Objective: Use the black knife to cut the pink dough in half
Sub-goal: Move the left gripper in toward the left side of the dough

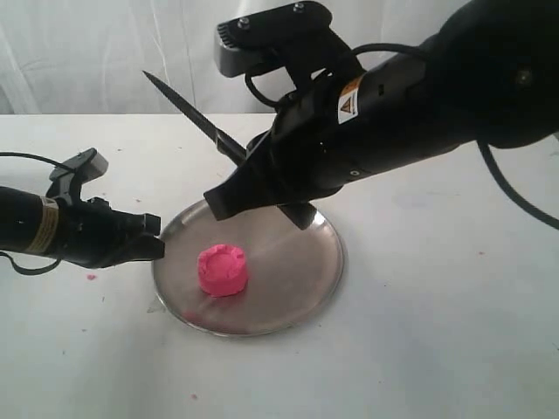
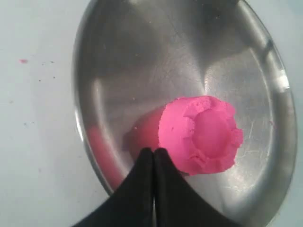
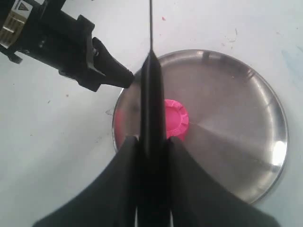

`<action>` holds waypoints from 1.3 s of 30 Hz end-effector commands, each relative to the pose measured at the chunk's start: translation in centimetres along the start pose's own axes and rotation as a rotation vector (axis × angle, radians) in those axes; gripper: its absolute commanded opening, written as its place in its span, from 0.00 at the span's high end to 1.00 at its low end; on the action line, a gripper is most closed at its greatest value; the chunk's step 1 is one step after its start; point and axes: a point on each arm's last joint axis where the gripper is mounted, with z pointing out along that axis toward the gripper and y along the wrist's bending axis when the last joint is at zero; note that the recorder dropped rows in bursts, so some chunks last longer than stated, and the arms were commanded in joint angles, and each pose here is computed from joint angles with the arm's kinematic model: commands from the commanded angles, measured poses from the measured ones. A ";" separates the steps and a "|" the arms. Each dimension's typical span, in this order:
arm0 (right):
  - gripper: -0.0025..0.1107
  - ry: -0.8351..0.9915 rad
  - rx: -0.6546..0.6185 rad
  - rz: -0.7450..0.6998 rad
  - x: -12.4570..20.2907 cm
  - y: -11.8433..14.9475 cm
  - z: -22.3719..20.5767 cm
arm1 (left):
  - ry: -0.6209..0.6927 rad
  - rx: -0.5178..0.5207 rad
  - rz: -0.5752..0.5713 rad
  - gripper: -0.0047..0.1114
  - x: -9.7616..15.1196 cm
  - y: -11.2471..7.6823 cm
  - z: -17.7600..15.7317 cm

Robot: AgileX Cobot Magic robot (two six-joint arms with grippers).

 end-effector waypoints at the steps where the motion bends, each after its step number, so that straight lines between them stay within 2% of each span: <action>1: 0.98 -0.018 0.013 0.000 -0.2 -0.3 -0.5 | 0.001 -0.035 0.012 0.96 0.2 -0.4 0.6; 9: 0.98 -0.002 0.012 -0.001 0.0 -0.3 -0.5 | -0.022 -0.068 0.060 0.96 -0.7 -1.7 1.8; 16: 0.98 0.015 0.010 -0.001 0.1 -0.3 -0.5 | -0.030 -0.135 0.030 0.96 -0.6 -1.0 2.3; 24: 0.98 0.004 0.010 0.003 0.0 -0.3 -0.9 | 0.023 -0.094 -0.045 0.96 0.4 -0.4 3.9; 30: 0.98 -0.008 0.012 -0.002 -0.1 -0.3 -1.3 | 0.015 -0.092 -0.053 0.96 0.4 -0.3 4.0; 39: 0.98 -0.019 0.012 0.022 -0.2 -0.3 -1.5 | 0.030 -0.074 -0.022 0.96 0.8 -1.7 4.6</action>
